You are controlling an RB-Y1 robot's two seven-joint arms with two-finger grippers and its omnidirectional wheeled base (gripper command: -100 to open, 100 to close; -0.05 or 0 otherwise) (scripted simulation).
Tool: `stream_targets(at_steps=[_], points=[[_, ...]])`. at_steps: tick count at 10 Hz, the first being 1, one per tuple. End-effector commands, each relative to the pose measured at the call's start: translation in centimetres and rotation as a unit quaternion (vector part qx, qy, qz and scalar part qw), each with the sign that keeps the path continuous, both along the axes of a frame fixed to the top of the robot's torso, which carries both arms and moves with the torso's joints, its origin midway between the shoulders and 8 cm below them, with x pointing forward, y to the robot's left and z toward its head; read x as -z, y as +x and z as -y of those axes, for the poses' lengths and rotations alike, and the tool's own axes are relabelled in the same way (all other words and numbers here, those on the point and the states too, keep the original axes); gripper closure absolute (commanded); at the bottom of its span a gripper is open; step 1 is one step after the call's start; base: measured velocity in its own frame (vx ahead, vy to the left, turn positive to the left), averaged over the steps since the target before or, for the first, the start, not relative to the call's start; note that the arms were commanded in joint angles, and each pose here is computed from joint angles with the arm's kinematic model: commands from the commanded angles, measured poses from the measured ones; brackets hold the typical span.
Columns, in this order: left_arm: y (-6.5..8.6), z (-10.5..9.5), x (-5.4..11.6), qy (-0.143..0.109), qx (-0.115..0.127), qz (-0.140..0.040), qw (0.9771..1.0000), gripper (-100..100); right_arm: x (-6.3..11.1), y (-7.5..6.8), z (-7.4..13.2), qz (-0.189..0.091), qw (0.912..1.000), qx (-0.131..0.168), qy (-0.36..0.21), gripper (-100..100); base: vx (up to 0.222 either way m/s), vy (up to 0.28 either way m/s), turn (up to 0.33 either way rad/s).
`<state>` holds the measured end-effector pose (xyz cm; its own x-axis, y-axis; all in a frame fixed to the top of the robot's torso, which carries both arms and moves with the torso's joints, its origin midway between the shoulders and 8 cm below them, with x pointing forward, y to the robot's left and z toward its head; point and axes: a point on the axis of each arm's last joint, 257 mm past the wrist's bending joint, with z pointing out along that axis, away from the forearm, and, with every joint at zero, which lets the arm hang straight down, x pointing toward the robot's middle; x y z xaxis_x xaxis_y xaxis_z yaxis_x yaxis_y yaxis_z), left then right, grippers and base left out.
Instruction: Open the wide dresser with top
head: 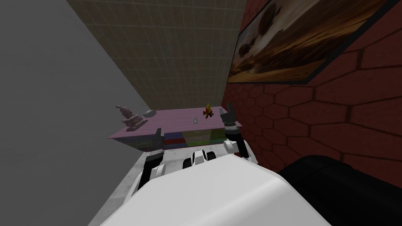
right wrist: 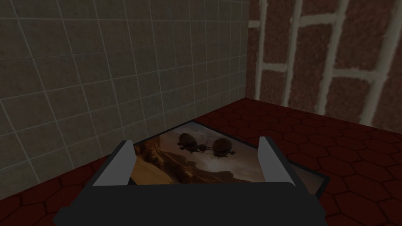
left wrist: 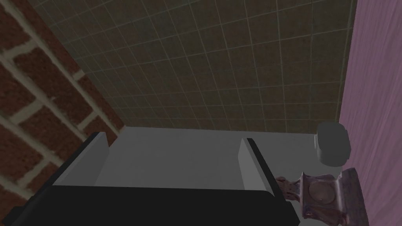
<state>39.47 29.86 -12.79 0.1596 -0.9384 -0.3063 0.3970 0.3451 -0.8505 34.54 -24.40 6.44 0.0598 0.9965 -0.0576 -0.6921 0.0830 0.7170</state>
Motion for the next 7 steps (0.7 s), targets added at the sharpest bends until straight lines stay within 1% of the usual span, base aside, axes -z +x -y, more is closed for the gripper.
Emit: stream_targets(at_steps=[1,2,3,4,5,7], points=[[0.3,0.0,2.0,0.003,0.002,-0.013,0.9999,-100,0.0,0.0,0.0,0.000,1.0000,0.000,0.000,0,0.033,-0.053,-0.006],[0.5,0.1,2.9,0.005,0.004,-0.018,0.9998,-100,0.0,0.0,0.0,0.000,1.0000,0.000,0.000,0,0.034,-0.051,-0.012],[0.5,0.0,3.3,0.004,0.003,-0.022,0.9997,-100,0.0,0.0,0.0,0.000,1.0000,0.000,0.000,0,0.028,-0.043,-0.005],[0.6,0.0,4.5,0.006,0.005,-0.029,0.9996,-100,0.0,0.0,0.0,0.000,1.0000,0.000,0.000,0,0.031,-0.054,-0.014],[0.6,0.0,4.7,0.006,0.004,-0.031,0.9995,-100,0.0,0.0,0.0,0.000,1.0000,0.000,0.000,0,0.028,-0.049,-0.005],[0.8,0.1,6.7,0.008,0.008,-0.041,0.9991,-100,0.0,0.0,0.0,0.000,1.0000,0.000,0.000,0,0.045,-0.071,-0.018]])
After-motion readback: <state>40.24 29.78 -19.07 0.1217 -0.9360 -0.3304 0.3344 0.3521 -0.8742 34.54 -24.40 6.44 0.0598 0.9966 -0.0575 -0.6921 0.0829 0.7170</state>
